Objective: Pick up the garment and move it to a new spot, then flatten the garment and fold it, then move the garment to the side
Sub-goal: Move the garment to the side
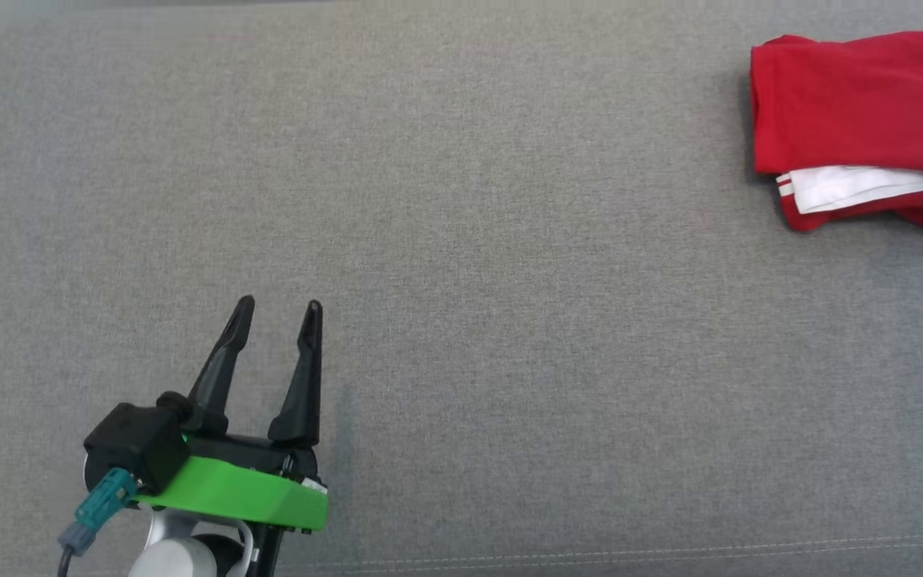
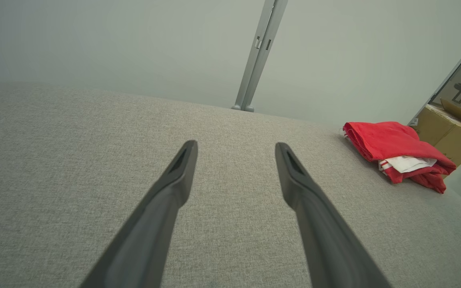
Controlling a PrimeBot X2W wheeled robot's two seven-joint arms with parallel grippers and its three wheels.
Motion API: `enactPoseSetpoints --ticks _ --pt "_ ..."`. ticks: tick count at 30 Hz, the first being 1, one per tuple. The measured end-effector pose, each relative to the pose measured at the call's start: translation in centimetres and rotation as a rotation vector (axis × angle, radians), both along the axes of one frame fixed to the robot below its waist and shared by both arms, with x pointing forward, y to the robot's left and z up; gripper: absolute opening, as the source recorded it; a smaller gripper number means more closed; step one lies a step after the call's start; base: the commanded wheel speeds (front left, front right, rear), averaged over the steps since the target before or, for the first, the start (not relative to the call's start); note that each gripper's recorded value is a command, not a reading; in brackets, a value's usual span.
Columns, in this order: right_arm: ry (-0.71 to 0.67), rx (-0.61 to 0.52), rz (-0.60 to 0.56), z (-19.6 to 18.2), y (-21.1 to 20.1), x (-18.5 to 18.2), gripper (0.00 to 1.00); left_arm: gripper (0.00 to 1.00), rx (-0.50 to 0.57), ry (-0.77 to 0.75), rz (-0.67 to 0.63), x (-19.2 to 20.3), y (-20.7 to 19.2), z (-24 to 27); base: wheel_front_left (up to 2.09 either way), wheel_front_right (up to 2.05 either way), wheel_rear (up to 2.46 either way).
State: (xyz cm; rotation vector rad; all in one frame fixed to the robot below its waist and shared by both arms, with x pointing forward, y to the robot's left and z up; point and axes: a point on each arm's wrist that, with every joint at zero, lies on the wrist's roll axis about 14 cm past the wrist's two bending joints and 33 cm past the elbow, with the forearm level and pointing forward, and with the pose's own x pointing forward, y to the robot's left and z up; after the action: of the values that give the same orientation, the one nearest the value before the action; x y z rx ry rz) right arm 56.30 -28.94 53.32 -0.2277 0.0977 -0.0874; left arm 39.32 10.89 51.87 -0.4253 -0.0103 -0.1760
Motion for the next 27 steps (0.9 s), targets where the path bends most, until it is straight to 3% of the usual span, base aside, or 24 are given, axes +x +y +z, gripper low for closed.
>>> enactPoseSetpoints --ticks 6,17,27 --pt "-0.065 0.080 0.067 2.3 3.1 -1.9 1.00 1.00 -0.004 -0.045 0.048 0.1 1.1 1.2 0.00 0.00 0.00" --pt "-0.059 0.267 0.107 0.6 6.9 -7.9 1.00 1.00 0.007 -0.101 0.093 -0.6 1.9 2.9 0.00 0.00 0.00" --pt "-0.192 0.348 0.206 4.1 11.3 -11.5 1.00 1.00 0.032 -0.101 0.137 -2.5 2.9 2.8 0.00 0.00 0.00"
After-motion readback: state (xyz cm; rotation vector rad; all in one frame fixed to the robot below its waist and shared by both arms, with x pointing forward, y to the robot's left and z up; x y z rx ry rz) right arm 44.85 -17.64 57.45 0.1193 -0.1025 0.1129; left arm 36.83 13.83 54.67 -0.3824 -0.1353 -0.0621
